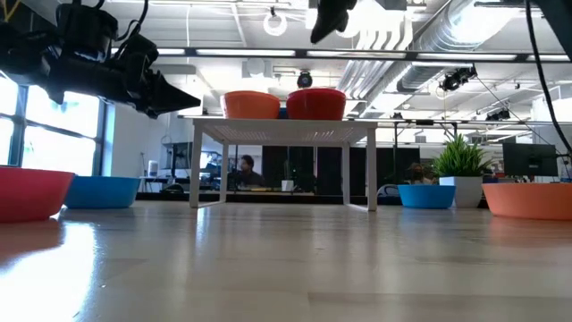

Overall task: Pick & Place Mini bowls
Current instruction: Stack the blue bowl on the blue bowl on the shelf

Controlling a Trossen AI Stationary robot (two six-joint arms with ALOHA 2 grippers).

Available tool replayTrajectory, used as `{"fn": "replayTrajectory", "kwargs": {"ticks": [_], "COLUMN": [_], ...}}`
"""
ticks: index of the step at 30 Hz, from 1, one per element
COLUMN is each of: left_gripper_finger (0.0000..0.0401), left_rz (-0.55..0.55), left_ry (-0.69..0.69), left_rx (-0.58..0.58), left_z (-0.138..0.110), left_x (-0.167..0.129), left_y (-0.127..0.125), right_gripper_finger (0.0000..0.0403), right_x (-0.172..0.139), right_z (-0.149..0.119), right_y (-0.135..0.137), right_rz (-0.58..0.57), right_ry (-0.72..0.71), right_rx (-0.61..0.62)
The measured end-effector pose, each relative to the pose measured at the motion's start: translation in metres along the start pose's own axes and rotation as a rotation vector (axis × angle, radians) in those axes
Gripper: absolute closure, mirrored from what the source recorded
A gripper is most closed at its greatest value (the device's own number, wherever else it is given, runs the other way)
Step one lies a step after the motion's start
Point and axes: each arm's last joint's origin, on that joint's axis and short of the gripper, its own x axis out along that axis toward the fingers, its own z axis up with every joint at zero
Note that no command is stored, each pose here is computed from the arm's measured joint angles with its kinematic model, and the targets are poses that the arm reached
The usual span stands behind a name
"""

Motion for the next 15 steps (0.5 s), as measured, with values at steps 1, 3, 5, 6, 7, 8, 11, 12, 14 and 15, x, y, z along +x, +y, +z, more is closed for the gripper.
{"fn": "replayTrajectory", "kwargs": {"ticks": [1, 3, 5, 6, 7, 8, 11, 12, 14, 15], "left_gripper_finger": [0.0401, 0.0401, 0.0401, 0.0401, 0.0401, 0.0401, 0.0401, 0.0401, 0.0401, 0.0401], "left_rz": [0.0, -0.002, -0.003, -0.003, -0.003, -0.003, -0.003, -0.003, -0.003, -0.003], "left_ry": [0.0, 0.005, 0.013, 0.016, 0.018, 0.022, 0.023, 0.023, 0.023, 0.023], "left_rx": [0.0, -0.001, -0.003, -0.003, -0.004, -0.005, -0.005, -0.005, -0.005, -0.005], "left_z": [0.0, 0.0, -0.001, -0.002, -0.002, -0.002, -0.002, -0.002, -0.002, -0.002], "left_x": [0.0, 0.0, 0.0, 0.0, 0.0, 0.0, 0.0, 0.0, 0.0, 0.0], "left_y": [0.0, 0.0, 0.0, 0.0, 0.0, 0.0, 0.0, 0.0, 0.0, 0.0], "right_gripper_finger": [0.0367, 0.039, 0.0399, 0.0397, 0.0394, 0.0392, 0.0391, 0.0393, 0.0399, 0.0401], "right_x": [0.001, 0.008, 0.019, 0.026, 0.032, 0.037, 0.048, 0.051, 0.054, 0.054], "right_z": [0.001, -0.001, -0.005, -0.009, -0.013, -0.019, -0.035, -0.042, -0.056, -0.064], "right_y": [0.003, 0.009, 0.014, 0.017, 0.021, 0.025, 0.037, 0.041, 0.048, 0.051], "right_rz": [0.004, 0.014, 0.047, 0.069, 0.095, 0.122, 0.167, 0.177, 0.186, 0.188], "right_ry": [-0.016, -0.035, -0.061, -0.081, -0.105, -0.132, -0.244, -0.279, -0.352, -0.393], "right_rx": [-0.018, -0.047, -0.07, -0.076, -0.084, -0.089, -0.109, -0.109, -0.099, -0.091]}}
